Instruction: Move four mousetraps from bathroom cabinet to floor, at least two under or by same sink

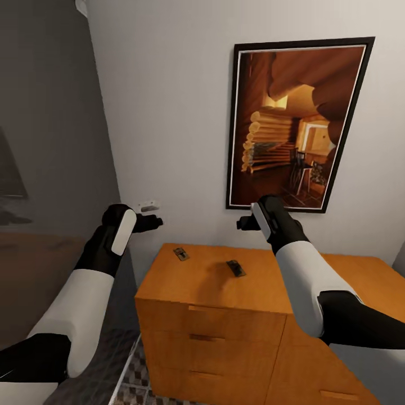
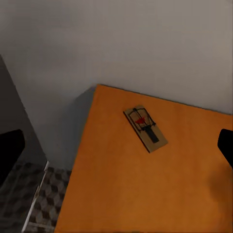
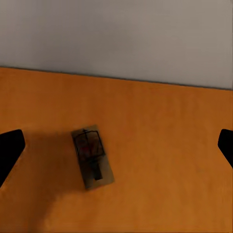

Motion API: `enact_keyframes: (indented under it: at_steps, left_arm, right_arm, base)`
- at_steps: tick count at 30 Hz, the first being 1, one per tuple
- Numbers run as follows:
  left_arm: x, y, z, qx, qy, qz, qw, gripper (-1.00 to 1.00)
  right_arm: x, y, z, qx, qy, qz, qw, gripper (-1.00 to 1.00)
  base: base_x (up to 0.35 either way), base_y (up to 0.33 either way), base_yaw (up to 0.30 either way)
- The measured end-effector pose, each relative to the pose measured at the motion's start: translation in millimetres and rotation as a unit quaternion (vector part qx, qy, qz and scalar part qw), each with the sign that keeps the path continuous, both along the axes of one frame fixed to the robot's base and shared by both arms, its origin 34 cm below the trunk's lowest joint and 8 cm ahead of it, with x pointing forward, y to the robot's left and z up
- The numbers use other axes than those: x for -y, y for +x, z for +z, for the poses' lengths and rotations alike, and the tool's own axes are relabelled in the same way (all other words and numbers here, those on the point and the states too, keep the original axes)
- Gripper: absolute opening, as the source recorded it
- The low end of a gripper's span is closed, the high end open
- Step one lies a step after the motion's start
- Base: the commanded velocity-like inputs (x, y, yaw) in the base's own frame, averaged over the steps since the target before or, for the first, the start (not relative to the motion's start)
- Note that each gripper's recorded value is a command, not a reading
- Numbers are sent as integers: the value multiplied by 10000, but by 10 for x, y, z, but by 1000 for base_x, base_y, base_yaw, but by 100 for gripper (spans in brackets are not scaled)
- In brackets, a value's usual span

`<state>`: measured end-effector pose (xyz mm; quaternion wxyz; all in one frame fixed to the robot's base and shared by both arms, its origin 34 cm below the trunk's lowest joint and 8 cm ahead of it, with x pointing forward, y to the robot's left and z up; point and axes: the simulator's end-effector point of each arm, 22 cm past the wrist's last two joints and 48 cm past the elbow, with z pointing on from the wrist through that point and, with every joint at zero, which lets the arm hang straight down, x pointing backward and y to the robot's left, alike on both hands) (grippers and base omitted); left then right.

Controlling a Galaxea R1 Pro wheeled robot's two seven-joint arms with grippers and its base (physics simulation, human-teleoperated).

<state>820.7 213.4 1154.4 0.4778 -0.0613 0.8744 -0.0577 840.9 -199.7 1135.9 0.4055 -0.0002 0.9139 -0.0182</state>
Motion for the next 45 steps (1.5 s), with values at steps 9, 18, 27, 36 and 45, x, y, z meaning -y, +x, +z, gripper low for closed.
enact_keyframes:
  at_steps: [9, 18, 27, 36, 45]
  left_arm:
    - [9, -11, -21, -40, -5, -6, 10000, 100]
    - [21, -15, -84, -123, 27, 22, 9999, 100]
    - [109, -24, -158, -218, 24, -17, 9998, 100]
    - [552, -65, -144, -227, -109, -310, 9992, 100]
    - [652, -78, -131, -218, -145, -384, 9989, 100]
  right_arm:
    - [-37, -14, 21, 8, 13, 25, 10000, 100]
    - [-46, -53, -161, -219, -7, 44, 9998, 100]
    - [-17, -230, -770, -979, -123, 67, 9951, 100]
    - [34, -458, -1273, -1637, -234, 86, 9862, 100]
    - [-79, -482, -1347, -1695, -23, 270, 9852, 100]
  base:
    - [0, 0, 255]
    - [0, 0, 68]
    - [0, 0, 7]
    - [0, 0, 1]
    - [0, 0, 0]
